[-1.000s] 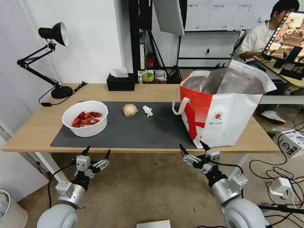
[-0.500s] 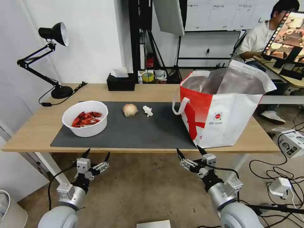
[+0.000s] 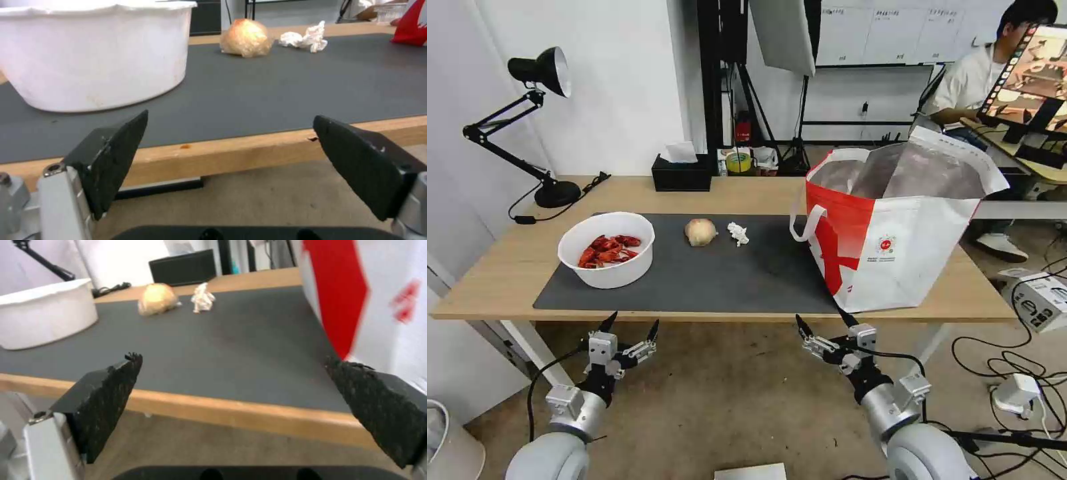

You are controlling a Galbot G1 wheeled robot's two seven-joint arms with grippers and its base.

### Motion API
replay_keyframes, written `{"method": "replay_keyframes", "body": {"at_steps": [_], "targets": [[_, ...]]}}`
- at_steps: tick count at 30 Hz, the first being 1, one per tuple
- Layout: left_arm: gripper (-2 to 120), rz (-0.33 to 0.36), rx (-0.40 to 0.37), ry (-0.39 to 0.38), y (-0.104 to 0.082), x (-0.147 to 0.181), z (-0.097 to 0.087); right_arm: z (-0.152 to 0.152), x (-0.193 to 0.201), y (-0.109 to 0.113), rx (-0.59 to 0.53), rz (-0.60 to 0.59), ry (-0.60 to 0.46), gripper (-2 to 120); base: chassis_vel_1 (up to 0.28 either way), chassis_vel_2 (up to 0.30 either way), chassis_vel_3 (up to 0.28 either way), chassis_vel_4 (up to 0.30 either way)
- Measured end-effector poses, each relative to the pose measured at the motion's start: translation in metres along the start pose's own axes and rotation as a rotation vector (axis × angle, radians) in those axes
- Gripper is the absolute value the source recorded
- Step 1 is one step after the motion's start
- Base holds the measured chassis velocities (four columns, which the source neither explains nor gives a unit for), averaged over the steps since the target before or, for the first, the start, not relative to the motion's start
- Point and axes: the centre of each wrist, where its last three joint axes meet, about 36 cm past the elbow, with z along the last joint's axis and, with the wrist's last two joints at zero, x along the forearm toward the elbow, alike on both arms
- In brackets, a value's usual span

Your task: Pick up the trash from the table and place it into the takeout bag.

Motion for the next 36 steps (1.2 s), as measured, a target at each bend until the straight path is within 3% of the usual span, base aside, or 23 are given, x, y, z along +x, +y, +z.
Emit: {"method": "replay_keyframes", "body": {"at_steps": [21,27,36], "targets": [[100,-0.013,0.004,-0.002,0.001,0.004,-0.003,-0.051,-0.072,0.023,0.063,-0.181,-0.003,100,0.0,0.0,0.0,0.0],[100,-0.013,0.007,-0.001,-0.003,0.01,-0.005,-0.077,-0.106,0.028,0.105,-0.168,0.018,100,0.0,0.0,0.0,0.0],[100,-0.022,0.014,-0.003,-0.005,0.01,-0.006,-0.087,-0.136,0.042,0.09,-0.079,0.102,100,0.0,0.0,0.0,0.0]]}}
